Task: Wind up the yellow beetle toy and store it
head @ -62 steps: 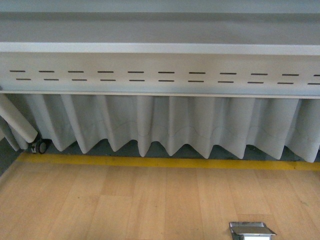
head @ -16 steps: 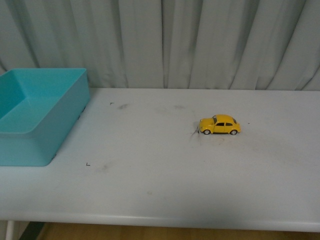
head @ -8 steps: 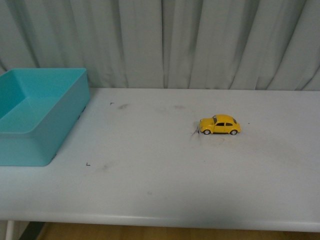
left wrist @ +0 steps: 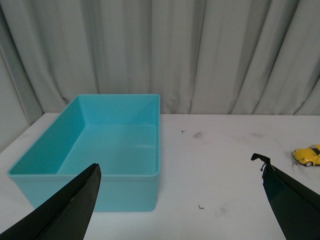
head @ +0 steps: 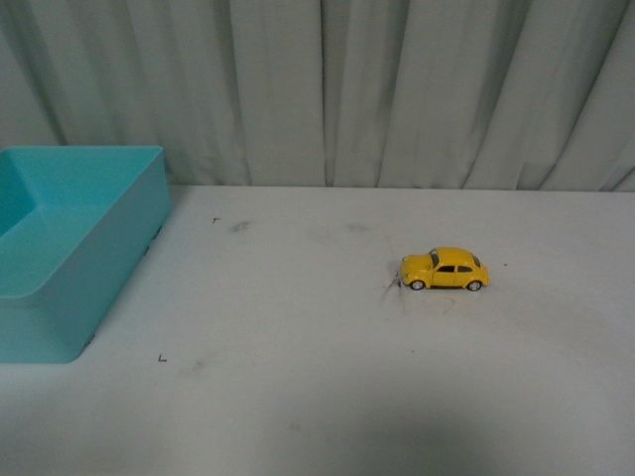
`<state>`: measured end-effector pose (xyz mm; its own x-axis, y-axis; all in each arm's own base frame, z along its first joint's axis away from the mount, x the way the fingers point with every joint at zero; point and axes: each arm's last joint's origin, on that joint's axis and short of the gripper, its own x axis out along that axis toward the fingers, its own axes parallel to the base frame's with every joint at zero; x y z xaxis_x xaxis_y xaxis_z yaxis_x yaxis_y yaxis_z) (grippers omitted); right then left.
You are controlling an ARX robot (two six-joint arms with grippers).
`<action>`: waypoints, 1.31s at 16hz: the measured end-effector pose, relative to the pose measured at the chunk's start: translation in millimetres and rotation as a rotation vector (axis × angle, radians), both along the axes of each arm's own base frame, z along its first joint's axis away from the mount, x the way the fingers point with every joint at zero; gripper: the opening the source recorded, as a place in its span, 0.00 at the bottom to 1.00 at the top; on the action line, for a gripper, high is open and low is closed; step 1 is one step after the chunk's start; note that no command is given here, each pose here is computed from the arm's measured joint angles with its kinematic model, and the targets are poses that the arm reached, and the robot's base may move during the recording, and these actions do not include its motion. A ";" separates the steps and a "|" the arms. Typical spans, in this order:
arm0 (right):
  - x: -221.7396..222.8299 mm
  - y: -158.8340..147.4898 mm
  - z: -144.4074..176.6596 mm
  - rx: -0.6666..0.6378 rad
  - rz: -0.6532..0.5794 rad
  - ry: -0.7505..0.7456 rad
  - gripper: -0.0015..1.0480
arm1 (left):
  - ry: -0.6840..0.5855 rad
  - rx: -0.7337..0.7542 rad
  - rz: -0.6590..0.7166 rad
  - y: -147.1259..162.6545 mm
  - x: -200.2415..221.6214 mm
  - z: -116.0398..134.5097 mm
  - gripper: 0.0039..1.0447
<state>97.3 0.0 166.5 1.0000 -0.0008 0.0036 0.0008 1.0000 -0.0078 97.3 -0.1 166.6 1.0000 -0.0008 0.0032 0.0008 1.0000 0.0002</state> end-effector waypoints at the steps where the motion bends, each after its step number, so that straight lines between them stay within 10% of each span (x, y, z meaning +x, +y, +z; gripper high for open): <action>1: 0.0 0.0 0.0 0.000 0.000 0.000 0.94 | 0.000 0.000 0.000 0.0 0.0 0.0 0.94; 21: -0.5 0.3 -3.0 0.023 0.047 0.127 0.94 | 0.001 0.000 0.000 0.0 0.0 -0.1 0.94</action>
<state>96.8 0.3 163.5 0.9913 0.0478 -0.1225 -0.0459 0.9988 0.0178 97.3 -0.1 166.4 1.0000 -0.0004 0.0021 0.0004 1.0000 0.0002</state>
